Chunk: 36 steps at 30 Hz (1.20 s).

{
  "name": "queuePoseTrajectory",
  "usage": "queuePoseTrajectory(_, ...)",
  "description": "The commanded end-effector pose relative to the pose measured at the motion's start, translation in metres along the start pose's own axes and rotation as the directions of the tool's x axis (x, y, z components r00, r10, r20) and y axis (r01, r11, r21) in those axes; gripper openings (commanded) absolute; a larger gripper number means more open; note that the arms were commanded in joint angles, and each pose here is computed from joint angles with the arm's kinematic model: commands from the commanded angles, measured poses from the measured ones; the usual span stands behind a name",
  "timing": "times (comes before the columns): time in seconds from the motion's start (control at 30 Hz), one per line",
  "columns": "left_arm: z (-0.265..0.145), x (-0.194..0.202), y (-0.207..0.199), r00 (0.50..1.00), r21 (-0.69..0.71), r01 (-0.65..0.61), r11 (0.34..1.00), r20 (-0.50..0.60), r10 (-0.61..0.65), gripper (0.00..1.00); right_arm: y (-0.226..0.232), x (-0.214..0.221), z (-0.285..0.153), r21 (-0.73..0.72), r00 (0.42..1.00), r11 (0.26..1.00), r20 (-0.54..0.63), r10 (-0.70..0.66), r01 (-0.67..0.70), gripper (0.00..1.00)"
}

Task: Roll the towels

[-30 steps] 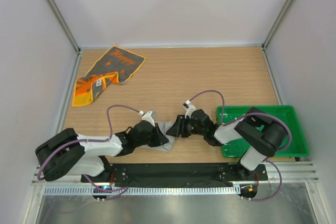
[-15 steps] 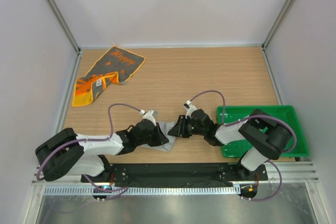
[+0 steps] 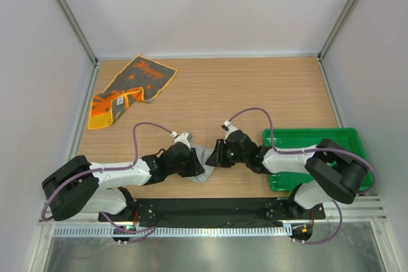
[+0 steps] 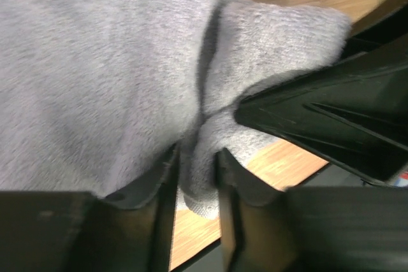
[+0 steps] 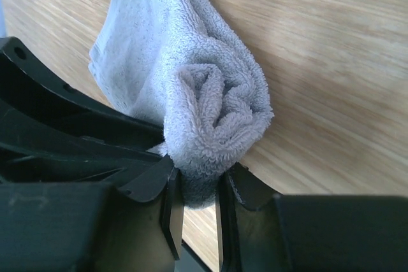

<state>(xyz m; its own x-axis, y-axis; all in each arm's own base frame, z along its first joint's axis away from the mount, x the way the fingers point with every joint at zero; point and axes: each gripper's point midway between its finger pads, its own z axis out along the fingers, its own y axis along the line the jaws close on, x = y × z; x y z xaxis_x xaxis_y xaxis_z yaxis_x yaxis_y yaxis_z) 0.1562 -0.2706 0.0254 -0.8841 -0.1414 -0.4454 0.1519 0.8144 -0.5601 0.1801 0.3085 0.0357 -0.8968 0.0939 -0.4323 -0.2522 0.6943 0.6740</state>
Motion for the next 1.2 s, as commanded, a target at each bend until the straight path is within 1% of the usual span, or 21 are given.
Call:
queuePoseTrajectory(0.0,-0.017,0.015,0.076,0.993,-0.309,-0.112,0.944,-0.059,0.099,0.33,0.004,-0.005,-0.013,0.068,1.0,0.998,-0.021,-0.008,0.01,0.01)
queuePoseTrajectory(0.03,-0.02,0.012,0.073,0.993,-0.306,-0.115,0.945,-0.046,0.106,0.39,0.01,-0.009,-0.014,0.068,1.0,0.998,-0.019,-0.011,0.012,0.01)
queuePoseTrajectory(0.13,-0.028,0.001,0.064,0.989,-0.32,-0.144,0.936,-0.013,0.148,0.48,0.01,-0.01,-0.016,0.11,0.999,0.994,-0.042,-0.007,0.012,0.01)
queuePoseTrajectory(0.2,-0.038,-0.003,0.06,0.982,-0.338,-0.18,0.924,-0.01,0.188,0.51,0.006,-0.007,-0.018,0.147,0.998,0.989,-0.058,0.0,0.009,0.01)
queuePoseTrajectory(0.23,-0.042,-0.017,0.051,0.976,-0.35,-0.187,0.918,0.037,0.213,0.53,0.008,-0.008,-0.018,0.148,0.998,0.989,-0.058,-0.001,0.009,0.01)
queuePoseTrajectory(0.27,-0.05,-0.019,0.051,0.971,-0.367,-0.204,0.908,0.039,0.234,0.54,0.007,-0.008,-0.017,0.155,0.998,0.988,-0.061,0.003,0.007,0.01)
queuePoseTrajectory(0.3,-0.053,-0.019,0.044,0.961,-0.365,-0.239,0.9,0.046,0.274,0.54,0.004,-0.006,-0.017,0.173,0.997,0.985,-0.072,0.009,0.003,0.01)
queuePoseTrajectory(0.33,-0.058,-0.031,0.035,0.949,-0.379,-0.247,0.892,0.092,0.302,0.55,0.006,-0.007,-0.016,0.173,0.997,0.985,-0.072,0.011,0.001,0.01)
queuePoseTrajectory(0.4,-0.067,-0.035,0.03,0.925,-0.41,-0.292,0.864,0.108,0.364,0.55,0.003,-0.005,-0.015,0.192,0.996,0.981,-0.086,0.021,-0.005,0.01)
queuePoseTrajectory(0.43,-0.069,-0.031,0.021,0.903,-0.4,-0.346,0.849,0.105,0.417,0.55,0.006,-0.006,-0.013,0.196,0.995,0.981,-0.093,0.028,-0.009,0.01)
queuePoseTrajectory(0.47,-0.073,-0.039,0.012,0.882,-0.415,-0.356,0.837,0.145,0.447,0.55,0.005,-0.007,-0.012,0.207,0.995,0.978,-0.094,0.031,-0.012,0.01)
queuePoseTrajectory(0.53,-0.073,-0.032,0.0,0.845,-0.411,-0.424,0.807,0.142,0.516,0.56,0.005,-0.008,-0.01,0.231,0.993,0.973,-0.11,0.044,-0.018,0.01)
queuePoseTrajectory(0.57,-0.074,-0.037,-0.009,0.83,-0.415,-0.43,0.802,0.169,0.532,0.56,0.002,-0.005,-0.011,0.253,0.991,0.967,-0.124,0.051,-0.018,0.01)
queuePoseTrajectory(0.67,-0.071,-0.028,-0.033,0.774,-0.407,-0.507,0.76,0.172,0.609,0.58,0.005,-0.007,-0.01,0.272,0.989,0.962,-0.138,0.058,-0.019,0.01)
queuePoseTrajectory(0.77,-0.06,-0.015,-0.052,0.735,-0.378,-0.573,0.727,0.154,0.66,0.62,0.007,-0.008,-0.009,0.283,0.987,0.959,-0.144,0.067,-0.023,0.01)
queuePoseTrajectory(0.8,-0.054,-0.01,-0.053,0.721,-0.379,-0.596,0.708,0.136,0.679,0.65,0.007,-0.008,-0.009,0.284,0.987,0.958,-0.146,0.07,-0.026,0.01)
queuePoseTrajectory(0.93,-0.038,0.003,-0.063,0.709,-0.351,-0.624,0.699,0.122,0.694,0.7,0.009,-0.006,-0.009,0.278,0.985,0.96,-0.154,0.08,-0.034,0.01)
queuePoseTrajectory(0.97,-0.033,0.005,-0.068,0.711,-0.334,-0.625,0.706,0.131,0.691,0.71,0.01,-0.006,-0.009,0.275,0.985,0.961,-0.154,0.079,-0.034,0.01)
queuePoseTrajectory(1.03,-0.024,0.013,-0.065,0.697,-0.325,-0.65,0.687,0.106,0.709,0.72,0.011,-0.005,-0.009,0.268,0.985,0.963,-0.156,0.078,-0.034,0.01)
queuePoseTrajectory(1.07,-0.02,0.015,-0.068,0.699,-0.314,-0.648,0.694,0.117,0.706,0.72,0.012,-0.006,-0.009,0.267,0.985,0.963,-0.155,0.077,-0.034,0.01)
queuePoseTrajectory(1.17,-0.011,0.018,-0.068,0.681,-0.322,-0.667,0.672,0.104,0.725,0.72,0.012,-0.005,-0.009,0.263,0.984,0.964,-0.16,0.076,-0.031,0.01)
